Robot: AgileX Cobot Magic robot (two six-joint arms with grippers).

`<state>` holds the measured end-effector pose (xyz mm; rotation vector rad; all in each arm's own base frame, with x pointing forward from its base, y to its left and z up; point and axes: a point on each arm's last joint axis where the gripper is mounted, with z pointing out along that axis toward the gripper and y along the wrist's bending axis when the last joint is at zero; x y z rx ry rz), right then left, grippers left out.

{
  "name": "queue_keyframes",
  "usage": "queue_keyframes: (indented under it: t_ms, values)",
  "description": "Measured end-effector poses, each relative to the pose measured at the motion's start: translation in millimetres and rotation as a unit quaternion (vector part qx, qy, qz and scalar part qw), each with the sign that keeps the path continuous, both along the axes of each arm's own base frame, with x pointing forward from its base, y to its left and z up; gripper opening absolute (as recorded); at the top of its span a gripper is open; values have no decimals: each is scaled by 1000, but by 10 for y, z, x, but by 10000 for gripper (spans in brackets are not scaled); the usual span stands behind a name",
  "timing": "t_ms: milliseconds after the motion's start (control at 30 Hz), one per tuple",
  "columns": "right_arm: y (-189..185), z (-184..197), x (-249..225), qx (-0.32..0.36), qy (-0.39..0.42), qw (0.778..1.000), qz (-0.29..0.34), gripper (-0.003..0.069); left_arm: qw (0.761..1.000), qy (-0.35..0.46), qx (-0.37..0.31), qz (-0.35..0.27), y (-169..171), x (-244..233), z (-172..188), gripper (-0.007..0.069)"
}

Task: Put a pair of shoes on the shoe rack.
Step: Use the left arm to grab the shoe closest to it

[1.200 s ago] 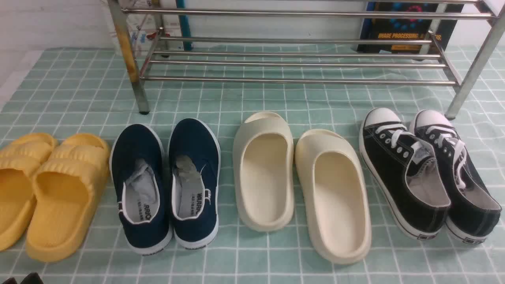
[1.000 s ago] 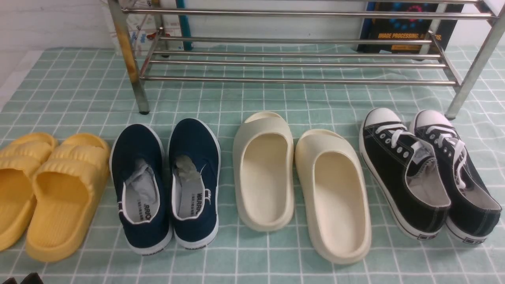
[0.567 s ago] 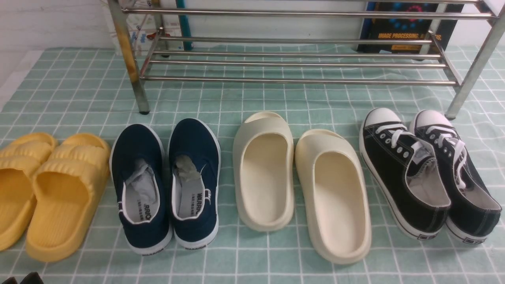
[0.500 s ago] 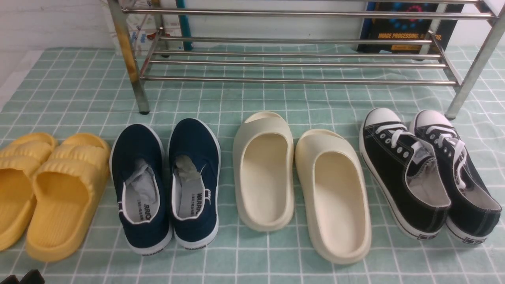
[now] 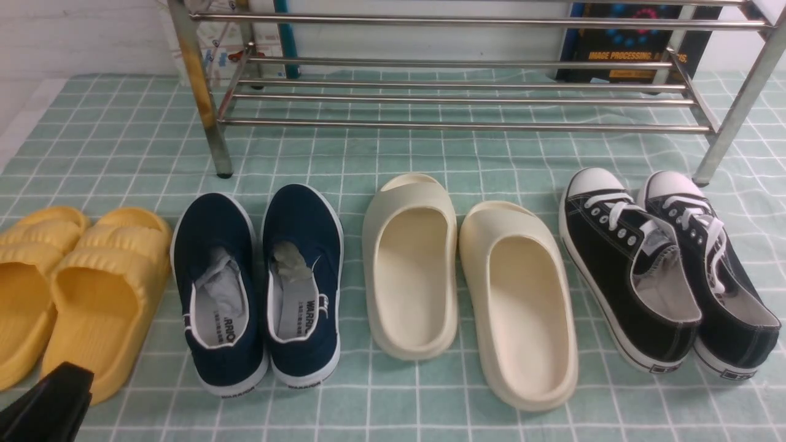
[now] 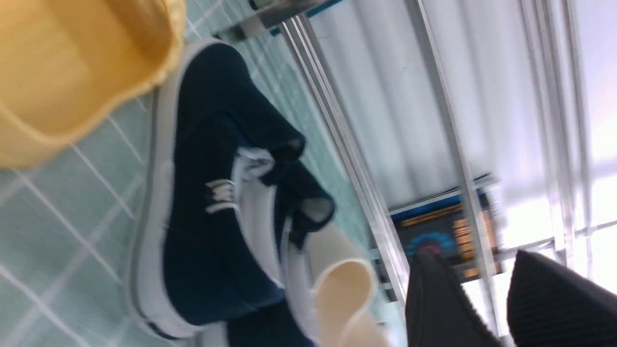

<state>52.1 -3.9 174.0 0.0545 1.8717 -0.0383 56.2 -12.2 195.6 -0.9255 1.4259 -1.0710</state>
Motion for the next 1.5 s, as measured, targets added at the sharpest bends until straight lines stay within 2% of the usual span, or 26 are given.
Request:
queue_keyframes:
  t_ms: [33,167,300,467,633,733,767,800,833,900,1000,1033,1067,1100,1200,1267,1400,1433,1467,1500]
  values:
    - [0,0,0,0,0,1000,0,239,999,-3,-47,0,0,0,17,239]
    - [0,0,0,0,0,1000,0,239,994,-9,-107,3,8,1,39,239]
    - [0,0,0,0,0,1000,0,239,993,-11,-117,8,15,2,44,239]
    - [0,0,0,0,0,1000,0,239,996,-13,-88,6,11,1,43,239]
    - [0,0,0,0,0,1000,0,239,997,-59,10,-39,-73,-66,346,231]
    - [0,0,0,0,0,1000,0,239,984,-124,116,-50,-114,-175,802,166]
    - [0,0,0,0,0,1000,0,239,978,-121,159,-55,-125,-168,938,126]
    - [0,0,0,0,0,1000,0,239,977,-124,166,-55,-128,-179,963,126]
    - [0,0,0,0,0,1000,0,239,973,-112,192,-63,-137,-137,1041,81]
    - [0,0,0,0,0,1000,0,239,952,-62,282,-100,-172,13,1283,-15]
    - [0,0,0,0,0,1000,0,239,925,14,349,-147,-184,204,1356,-13]
    - [0,0,0,0,0,1000,0,239,897,82,392,-184,-169,369,1392,-13]
    - [0,0,0,0,0,1000,0,239,898,79,392,-183,-169,366,1417,-13]
    - [0,0,0,0,0,1000,0,239,866,148,427,-214,-132,538,1395,-13]
    - [0,0,0,0,0,1000,0,239,831,223,449,-242,-85,795,1392,-13]
    - [0,0,0,0,0,1000,0,239,820,247,450,-254,-86,902,1367,-13]
    - [0,0,0,0,0,1000,0,239,770,302,461,-323,-248,1235,1271,-13]
    - [0,0,0,0,0,1000,0,239,763,308,463,-329,-264,1265,1253,-13]
    - [0,0,0,0,0,1000,0,239,741,341,460,-350,-336,1425,1151,-13]
    - [0,0,0,0,0,1000,0,239,741,341,461,-349,-338,1426,1159,-13]
